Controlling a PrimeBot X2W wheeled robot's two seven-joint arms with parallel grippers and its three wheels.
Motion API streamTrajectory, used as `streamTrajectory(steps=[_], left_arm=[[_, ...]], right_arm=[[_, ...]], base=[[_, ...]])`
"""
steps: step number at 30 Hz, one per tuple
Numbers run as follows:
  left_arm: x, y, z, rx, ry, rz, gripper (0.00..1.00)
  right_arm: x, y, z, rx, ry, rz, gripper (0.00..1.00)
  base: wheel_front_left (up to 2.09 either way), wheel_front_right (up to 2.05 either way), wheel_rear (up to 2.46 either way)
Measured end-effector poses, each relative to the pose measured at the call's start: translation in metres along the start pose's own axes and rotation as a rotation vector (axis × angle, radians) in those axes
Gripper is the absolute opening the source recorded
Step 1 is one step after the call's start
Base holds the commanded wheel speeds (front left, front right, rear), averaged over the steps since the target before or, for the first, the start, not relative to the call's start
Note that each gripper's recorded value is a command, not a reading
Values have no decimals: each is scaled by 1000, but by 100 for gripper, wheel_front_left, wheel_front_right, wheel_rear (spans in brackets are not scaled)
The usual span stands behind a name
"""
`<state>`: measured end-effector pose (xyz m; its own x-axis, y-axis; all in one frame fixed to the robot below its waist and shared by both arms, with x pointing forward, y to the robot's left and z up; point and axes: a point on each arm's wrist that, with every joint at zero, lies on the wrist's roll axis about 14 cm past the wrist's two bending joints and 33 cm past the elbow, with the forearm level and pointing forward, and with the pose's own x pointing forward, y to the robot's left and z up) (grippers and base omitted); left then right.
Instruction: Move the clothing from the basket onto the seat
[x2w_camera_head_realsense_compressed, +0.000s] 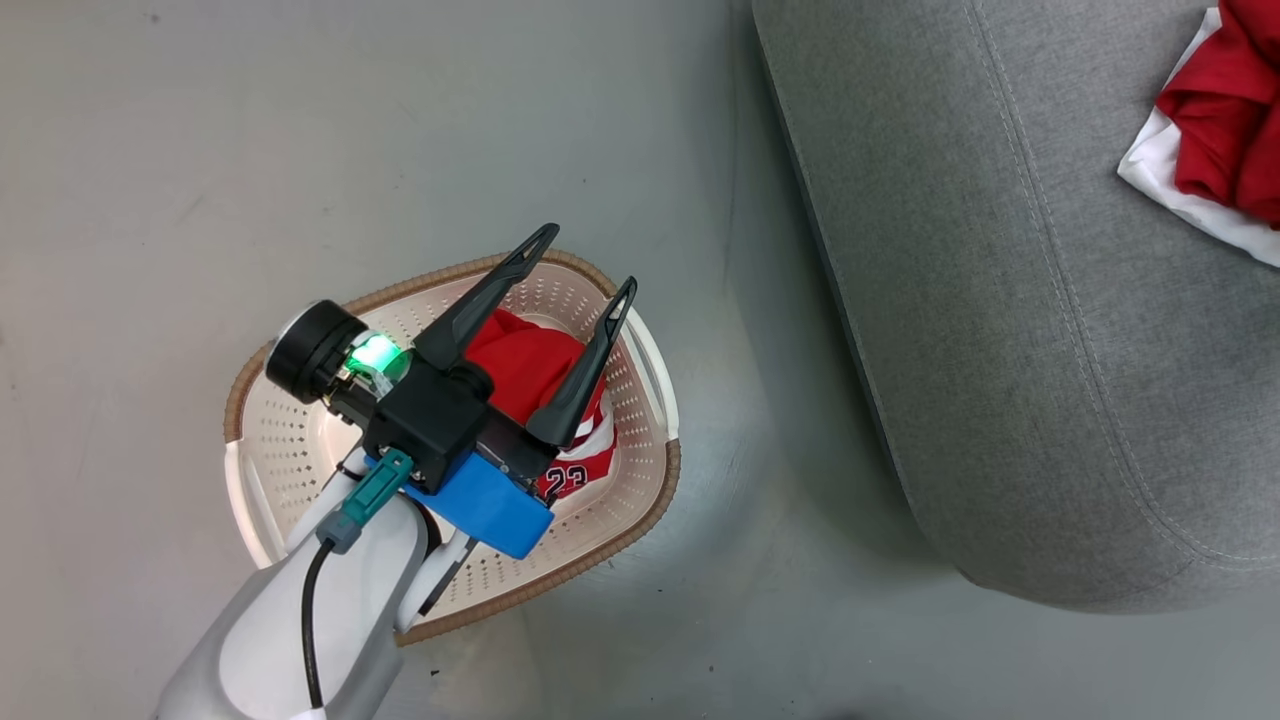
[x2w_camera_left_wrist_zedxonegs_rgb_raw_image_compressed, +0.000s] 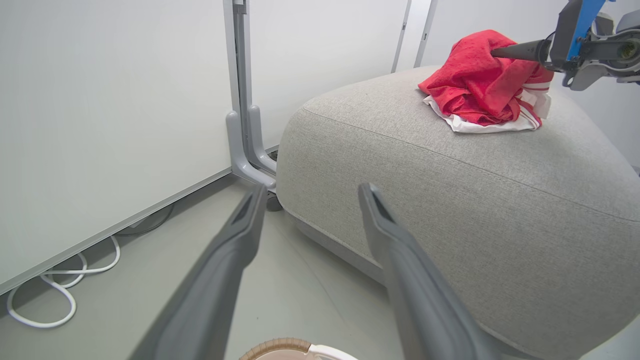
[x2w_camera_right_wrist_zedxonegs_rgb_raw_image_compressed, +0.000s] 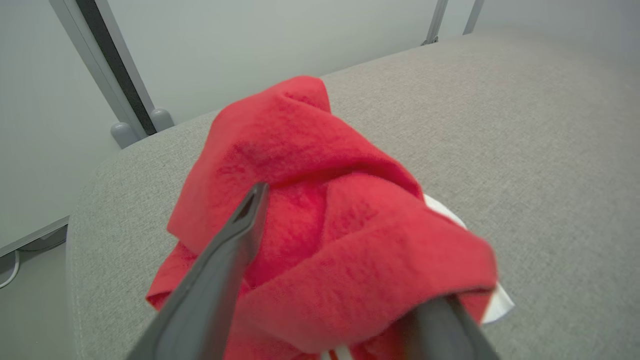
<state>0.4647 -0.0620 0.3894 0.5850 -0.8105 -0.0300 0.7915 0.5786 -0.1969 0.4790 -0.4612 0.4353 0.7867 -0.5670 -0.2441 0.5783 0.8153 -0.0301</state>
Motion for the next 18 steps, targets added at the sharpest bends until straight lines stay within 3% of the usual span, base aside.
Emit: streamTrajectory(steps=[18], left_arm=[[-5,-7,21,5,-22,24,100]], right_arm=[[-18,2,6,-21,-24,42,100]], base=[[0,0,0]])
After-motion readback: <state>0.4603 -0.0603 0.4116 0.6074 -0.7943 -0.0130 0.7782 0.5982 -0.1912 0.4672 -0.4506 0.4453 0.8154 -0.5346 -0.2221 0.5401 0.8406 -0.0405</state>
